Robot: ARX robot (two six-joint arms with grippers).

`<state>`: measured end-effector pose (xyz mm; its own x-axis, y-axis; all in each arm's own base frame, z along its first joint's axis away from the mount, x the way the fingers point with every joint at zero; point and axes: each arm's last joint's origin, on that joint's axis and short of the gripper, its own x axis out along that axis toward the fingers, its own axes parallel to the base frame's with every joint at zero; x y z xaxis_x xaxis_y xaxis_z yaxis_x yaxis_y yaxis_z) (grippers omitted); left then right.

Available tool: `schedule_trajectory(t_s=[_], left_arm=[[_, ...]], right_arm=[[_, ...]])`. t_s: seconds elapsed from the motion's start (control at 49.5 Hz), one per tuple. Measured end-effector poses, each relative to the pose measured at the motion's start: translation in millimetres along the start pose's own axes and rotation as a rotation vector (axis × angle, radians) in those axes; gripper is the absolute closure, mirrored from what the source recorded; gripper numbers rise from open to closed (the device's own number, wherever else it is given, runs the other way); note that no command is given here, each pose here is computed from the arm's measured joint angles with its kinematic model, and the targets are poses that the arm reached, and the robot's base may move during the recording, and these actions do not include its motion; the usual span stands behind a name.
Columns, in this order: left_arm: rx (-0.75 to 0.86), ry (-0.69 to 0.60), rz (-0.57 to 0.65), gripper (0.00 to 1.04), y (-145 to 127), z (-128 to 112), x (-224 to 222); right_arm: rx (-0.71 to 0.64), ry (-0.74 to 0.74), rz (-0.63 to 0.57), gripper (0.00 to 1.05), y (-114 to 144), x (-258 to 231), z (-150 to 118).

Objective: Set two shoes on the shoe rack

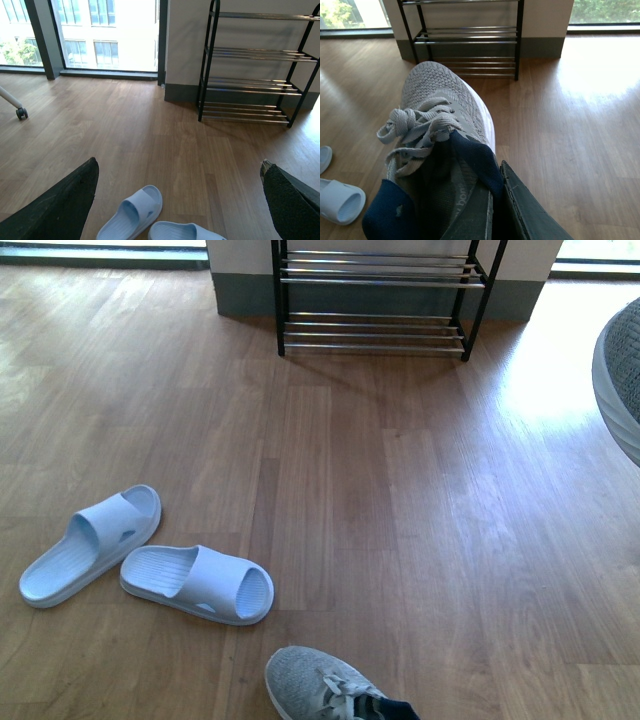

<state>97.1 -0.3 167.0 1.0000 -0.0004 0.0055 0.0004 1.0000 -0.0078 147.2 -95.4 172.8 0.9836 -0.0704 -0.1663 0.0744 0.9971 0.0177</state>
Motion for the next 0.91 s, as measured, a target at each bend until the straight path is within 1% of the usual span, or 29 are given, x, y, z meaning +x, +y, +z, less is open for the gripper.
schedule_trajectory(t_s=[0.464,0.909], left_arm=[[0.000,0.000,-0.003,0.09,-0.1,0.0,0.0],[0.000,0.000,0.000,0.09,0.0,0.0,0.0]], right_arm=[[0.001,0.002,-0.022,1.03,-0.9,-0.5,-0.4],[0.000,0.001,0.000,1.03,0.5,-0.5,-0.9]])
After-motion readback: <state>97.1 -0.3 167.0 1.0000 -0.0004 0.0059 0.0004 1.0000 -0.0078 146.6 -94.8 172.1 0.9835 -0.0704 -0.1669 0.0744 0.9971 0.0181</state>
